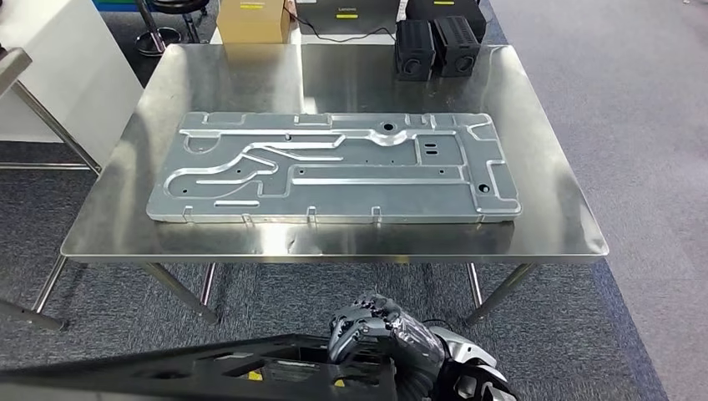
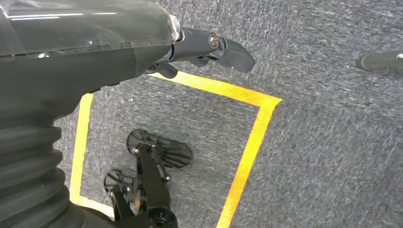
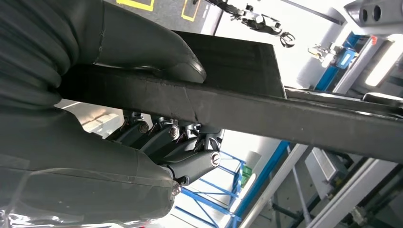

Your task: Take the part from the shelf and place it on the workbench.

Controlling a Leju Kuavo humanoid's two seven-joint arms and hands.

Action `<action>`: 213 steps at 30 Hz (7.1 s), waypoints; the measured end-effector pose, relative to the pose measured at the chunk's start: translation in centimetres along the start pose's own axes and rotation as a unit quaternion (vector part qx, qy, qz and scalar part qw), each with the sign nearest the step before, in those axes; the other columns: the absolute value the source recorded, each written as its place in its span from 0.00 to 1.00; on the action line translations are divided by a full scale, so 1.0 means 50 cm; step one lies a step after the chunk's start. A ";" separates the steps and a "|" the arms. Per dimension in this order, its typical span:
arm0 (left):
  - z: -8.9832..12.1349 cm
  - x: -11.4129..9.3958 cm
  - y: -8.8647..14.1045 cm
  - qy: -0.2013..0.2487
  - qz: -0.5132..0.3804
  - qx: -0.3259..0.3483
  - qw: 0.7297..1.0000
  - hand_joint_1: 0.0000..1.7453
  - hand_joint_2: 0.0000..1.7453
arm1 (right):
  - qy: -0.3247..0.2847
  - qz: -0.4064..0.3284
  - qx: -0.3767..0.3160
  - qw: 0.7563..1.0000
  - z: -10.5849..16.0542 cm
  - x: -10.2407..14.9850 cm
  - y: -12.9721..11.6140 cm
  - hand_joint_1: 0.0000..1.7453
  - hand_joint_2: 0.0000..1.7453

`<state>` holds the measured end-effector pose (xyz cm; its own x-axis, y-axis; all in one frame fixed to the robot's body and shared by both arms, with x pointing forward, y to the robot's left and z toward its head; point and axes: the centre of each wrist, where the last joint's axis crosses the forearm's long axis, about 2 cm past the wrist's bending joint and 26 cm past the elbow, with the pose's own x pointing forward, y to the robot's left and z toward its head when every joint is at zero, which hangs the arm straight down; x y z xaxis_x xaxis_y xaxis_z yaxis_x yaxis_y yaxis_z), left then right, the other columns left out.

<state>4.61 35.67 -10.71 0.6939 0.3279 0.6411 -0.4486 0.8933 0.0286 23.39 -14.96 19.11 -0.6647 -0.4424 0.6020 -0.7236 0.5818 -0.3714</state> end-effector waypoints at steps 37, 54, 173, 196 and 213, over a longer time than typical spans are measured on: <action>-0.009 0.015 -0.017 -0.012 -0.003 -0.022 1.000 0.00 1.00 | 0.031 0.349 -0.076 0.934 -0.067 0.084 -0.432 0.90 1.00; -0.016 0.028 -0.033 -0.044 0.019 -0.043 0.998 0.00 1.00 | 0.375 0.562 0.201 0.710 -0.078 -0.160 -0.455 0.90 1.00; 0.024 -0.038 -0.068 -0.026 0.047 -0.048 0.997 0.00 0.00 | 0.869 -0.336 -0.241 0.270 0.763 0.091 0.327 0.00 0.00; 0.022 -0.034 -0.072 -0.030 0.037 -0.056 0.997 0.00 0.00 | 0.869 -0.313 -0.237 0.301 0.759 0.089 0.335 0.00 0.00; 0.035 -0.054 -0.084 0.006 0.017 -0.058 0.998 0.00 0.00 | 0.867 -0.326 -0.272 0.261 0.762 0.097 0.344 0.00 0.00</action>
<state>3.63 30.49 -11.21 0.6864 0.3617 0.6309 -0.4038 0.9111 -0.0829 0.63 -33.10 -11.30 0.9913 0.1320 0.0014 -0.1316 0.9880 0.0807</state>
